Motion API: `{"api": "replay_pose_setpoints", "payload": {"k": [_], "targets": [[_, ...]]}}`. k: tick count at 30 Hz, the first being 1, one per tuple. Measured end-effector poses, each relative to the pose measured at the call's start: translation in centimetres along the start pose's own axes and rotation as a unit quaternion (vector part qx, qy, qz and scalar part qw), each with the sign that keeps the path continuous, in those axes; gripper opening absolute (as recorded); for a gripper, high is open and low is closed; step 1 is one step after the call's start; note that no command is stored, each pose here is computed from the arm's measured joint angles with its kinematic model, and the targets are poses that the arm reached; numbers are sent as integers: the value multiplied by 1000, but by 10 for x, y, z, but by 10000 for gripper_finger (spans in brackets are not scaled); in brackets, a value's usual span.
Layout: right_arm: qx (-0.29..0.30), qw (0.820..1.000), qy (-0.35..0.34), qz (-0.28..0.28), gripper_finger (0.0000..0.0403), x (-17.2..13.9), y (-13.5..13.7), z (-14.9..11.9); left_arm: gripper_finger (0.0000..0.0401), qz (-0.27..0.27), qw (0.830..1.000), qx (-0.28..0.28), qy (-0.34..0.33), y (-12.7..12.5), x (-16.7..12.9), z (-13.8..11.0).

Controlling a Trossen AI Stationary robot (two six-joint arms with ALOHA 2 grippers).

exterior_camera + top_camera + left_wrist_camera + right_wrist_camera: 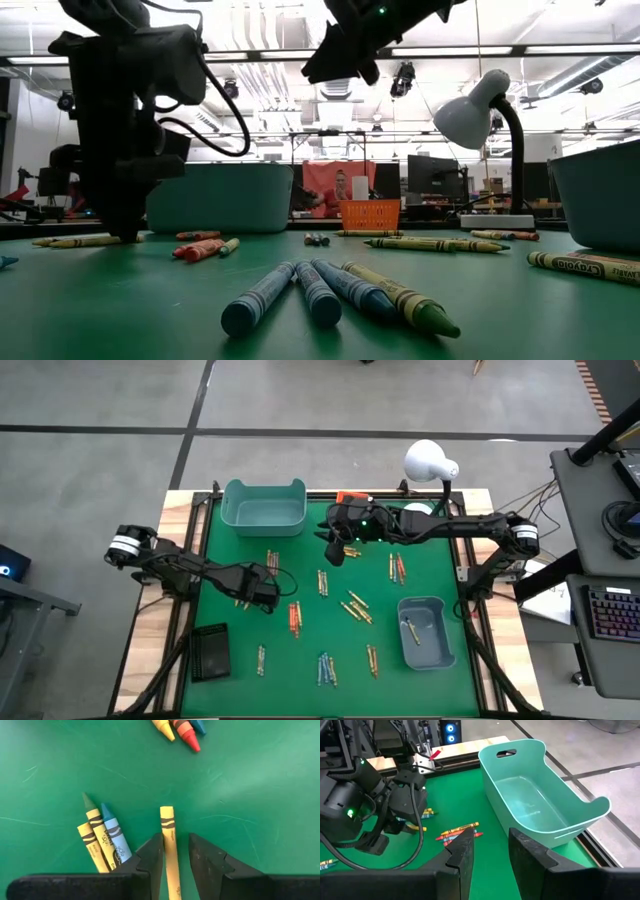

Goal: Sort crayons
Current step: Put the yellow crayon into the black bin

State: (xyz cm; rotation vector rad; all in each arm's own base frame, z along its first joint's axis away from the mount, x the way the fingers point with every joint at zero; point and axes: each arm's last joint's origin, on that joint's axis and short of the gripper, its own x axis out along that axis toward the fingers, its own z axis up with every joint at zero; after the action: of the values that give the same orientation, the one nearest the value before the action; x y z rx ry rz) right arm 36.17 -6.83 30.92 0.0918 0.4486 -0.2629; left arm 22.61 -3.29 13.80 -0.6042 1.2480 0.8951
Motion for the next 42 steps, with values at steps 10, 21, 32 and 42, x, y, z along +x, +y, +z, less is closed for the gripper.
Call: {"api": "replay_pose_setpoints", "payload": {"k": [10,21,32,42], "targets": [[0,1000,14,-1,109,0,0,-3,24,-10,1000,-3,-6,1,5,-2],[-2,1000,23,-1,109,0,0,-5,1,-29,1000,-2,-9,-3,-8,2],[-4,999,46,-3,109,0,0,-9,0,-48,998,30,-14,-24,-69,-2],[-25,998,52,8,109,-1,7,-11,0,-28,999,-25,-13,-25,-138,-55]]}}
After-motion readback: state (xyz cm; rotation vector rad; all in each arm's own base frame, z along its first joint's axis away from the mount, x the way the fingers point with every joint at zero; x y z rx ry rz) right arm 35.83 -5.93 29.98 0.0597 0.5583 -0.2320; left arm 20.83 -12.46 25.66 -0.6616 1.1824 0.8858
